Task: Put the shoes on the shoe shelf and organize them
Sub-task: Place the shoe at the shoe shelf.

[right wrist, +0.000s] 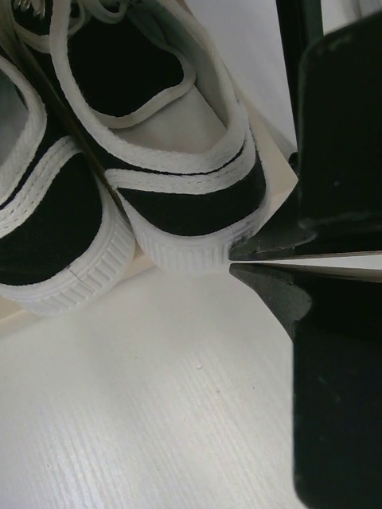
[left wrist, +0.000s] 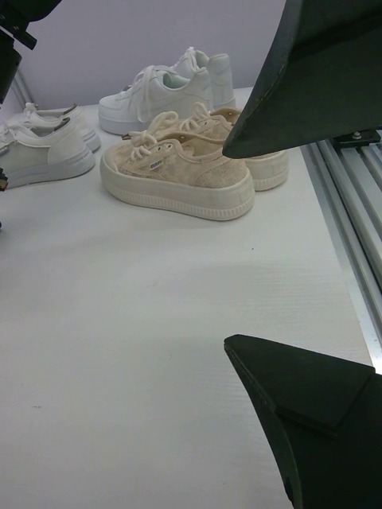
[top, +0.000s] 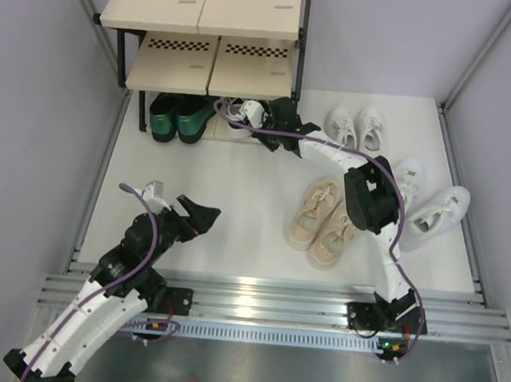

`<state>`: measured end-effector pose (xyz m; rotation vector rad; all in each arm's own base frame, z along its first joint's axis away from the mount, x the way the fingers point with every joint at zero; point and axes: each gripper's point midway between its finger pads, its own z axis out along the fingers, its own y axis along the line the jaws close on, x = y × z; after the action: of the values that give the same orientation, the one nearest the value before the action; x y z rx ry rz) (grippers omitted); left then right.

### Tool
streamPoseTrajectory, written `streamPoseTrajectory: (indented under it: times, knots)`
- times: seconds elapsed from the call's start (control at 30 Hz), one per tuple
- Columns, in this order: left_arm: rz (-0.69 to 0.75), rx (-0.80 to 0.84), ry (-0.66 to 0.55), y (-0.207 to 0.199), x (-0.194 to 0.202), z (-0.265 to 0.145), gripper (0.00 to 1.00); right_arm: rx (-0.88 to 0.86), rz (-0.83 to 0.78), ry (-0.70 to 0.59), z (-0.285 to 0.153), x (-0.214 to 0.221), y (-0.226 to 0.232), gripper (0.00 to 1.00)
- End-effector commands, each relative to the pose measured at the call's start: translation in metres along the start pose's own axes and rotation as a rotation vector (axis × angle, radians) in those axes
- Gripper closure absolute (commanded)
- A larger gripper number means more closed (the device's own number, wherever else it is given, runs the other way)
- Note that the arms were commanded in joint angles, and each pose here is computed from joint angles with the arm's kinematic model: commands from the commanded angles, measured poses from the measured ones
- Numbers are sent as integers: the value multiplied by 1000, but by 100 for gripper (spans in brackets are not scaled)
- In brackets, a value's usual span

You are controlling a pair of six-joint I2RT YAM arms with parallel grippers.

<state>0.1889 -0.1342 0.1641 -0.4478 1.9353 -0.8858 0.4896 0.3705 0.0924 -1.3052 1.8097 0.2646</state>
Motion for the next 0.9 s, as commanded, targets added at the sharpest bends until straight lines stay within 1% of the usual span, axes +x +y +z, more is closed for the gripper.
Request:
streamPoseTrajectory:
  times: [0.0,0.17,0.2,0.27,0.3,0.33,0.37,0.4,0.43,0.47,0.5,0.53,0.57,0.6,0.63,0.67,0.7,0.73,0.77,0.8,0.83,0.87]
  knots:
    - [-10,43,-37,-12,-10,3,2,49,-21,-84,-4,-32,-16,96]
    - [-16,58,-40,-14,-10,5,2,-6,-42,-78,-17,-27,0,92]
    - [-16,61,-40,-16,-10,6,2,-7,-47,-106,-30,-39,-1,91]
    - [-16,50,-45,-15,-11,9,2,-47,-36,-121,-41,-38,12,89]
    - [-21,58,-57,-18,-14,10,3,-45,-37,-152,-57,-51,11,88]
    - [-23,39,-66,-16,-16,13,3,-87,-28,-147,-64,-47,21,87]
    - [-26,35,-78,-18,-20,15,3,-89,-24,-178,-83,-60,22,86]
    - [-30,31,-88,-21,-24,20,3,-106,-20,-187,-91,-63,26,85]
    - [-34,22,-104,-21,-27,23,4,-160,-3,-170,-98,-54,40,84]
    - [-42,20,-123,-25,-34,25,4,-164,-7,-195,-115,-63,41,82]
    - [-41,-14,-114,-21,-32,34,5,-186,-2,-187,-123,-60,48,80]
    - [-51,-4,-134,-27,-37,39,5,-236,15,-177,-128,-50,60,80]
    - [-56,-22,-153,-26,-42,44,6,-253,26,-198,-147,-56,64,79]
    - [-55,-53,-146,-23,-40,55,6,-303,41,-213,-156,-54,74,76]
    - [-69,-34,-178,-31,-49,61,6,-334,69,-192,-162,-40,83,76]
    - [-77,-42,-204,-32,-54,67,6,-333,97,-211,-179,-41,79,75]
    - [-75,-37,-222,-38,-60,77,6,-384,127,-207,-187,-29,90,75]
    - [-63,-41,-232,-40,-63,83,6,-378,161,-201,-195,-20,84,75]
    - [-62,-42,-244,-42,-66,89,7,-365,156,-220,-211,-22,81,74]
    - [-55,-77,-241,-34,-66,101,7,-389,180,-195,-218,-7,89,74]
    - [-59,-75,-254,-37,-72,106,7,-377,187,-192,-225,-1,86,73]
    - [-58,-48,-281,-44,-82,112,7,-365,174,-211,-237,-2,86,70]
